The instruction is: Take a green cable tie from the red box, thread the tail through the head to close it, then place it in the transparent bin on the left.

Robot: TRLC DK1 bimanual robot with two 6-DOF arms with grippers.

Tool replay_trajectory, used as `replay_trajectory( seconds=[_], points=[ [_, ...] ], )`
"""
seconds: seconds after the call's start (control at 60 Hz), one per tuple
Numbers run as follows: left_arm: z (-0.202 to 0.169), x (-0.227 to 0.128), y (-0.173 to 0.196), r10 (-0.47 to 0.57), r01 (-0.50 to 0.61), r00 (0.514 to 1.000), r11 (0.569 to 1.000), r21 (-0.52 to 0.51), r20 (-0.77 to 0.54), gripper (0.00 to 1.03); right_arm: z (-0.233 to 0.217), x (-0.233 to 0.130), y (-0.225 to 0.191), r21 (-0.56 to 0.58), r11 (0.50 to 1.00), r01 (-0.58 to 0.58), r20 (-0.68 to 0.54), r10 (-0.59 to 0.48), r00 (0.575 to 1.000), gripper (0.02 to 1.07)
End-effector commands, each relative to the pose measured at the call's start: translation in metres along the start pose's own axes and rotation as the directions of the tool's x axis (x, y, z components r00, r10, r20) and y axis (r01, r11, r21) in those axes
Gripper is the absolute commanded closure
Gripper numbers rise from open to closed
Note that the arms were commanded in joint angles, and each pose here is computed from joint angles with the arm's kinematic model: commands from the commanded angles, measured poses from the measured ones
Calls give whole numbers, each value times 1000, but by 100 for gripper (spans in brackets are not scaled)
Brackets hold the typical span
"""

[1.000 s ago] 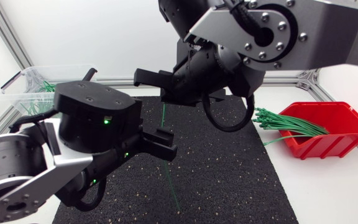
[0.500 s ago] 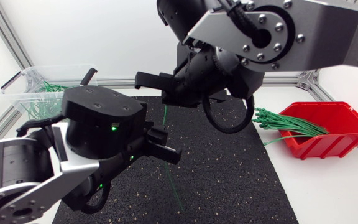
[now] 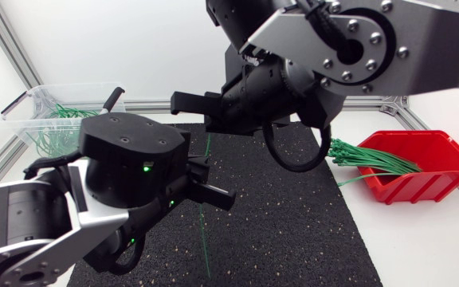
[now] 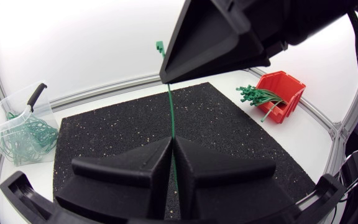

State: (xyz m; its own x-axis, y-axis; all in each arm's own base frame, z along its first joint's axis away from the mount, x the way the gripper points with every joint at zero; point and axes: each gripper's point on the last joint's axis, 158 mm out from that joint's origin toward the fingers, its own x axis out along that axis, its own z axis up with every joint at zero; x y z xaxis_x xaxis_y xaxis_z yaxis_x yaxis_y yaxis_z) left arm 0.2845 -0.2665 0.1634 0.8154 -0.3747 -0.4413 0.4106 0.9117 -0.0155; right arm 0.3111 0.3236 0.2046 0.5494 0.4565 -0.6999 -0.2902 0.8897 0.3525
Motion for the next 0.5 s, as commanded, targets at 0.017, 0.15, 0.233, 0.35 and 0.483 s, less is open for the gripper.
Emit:
replay_trajectory(
  seconds=[0.017,0.15,0.233,0.35,0.483],
  points=[
    [-12,-5,8,6,-6,1000,1000,28,-3,99,3,-7,-2,-75,997,-31,5,31,999,71],
    [-15,-11,8,-50,50,999,999,14,15,99,6,-10,-12,-107,991,-85,-25,83,996,57],
    [-17,-13,11,-90,90,996,996,-2,21,99,7,-11,-18,-132,984,-122,-46,117,992,57],
    [-16,-16,15,-164,166,986,986,-35,34,99,5,-12,-26,-201,961,-189,-81,176,981,57],
    [-18,-14,22,-238,240,971,968,-75,30,99,0,-14,-27,-239,922,-305,-118,284,952,57]
  ],
)
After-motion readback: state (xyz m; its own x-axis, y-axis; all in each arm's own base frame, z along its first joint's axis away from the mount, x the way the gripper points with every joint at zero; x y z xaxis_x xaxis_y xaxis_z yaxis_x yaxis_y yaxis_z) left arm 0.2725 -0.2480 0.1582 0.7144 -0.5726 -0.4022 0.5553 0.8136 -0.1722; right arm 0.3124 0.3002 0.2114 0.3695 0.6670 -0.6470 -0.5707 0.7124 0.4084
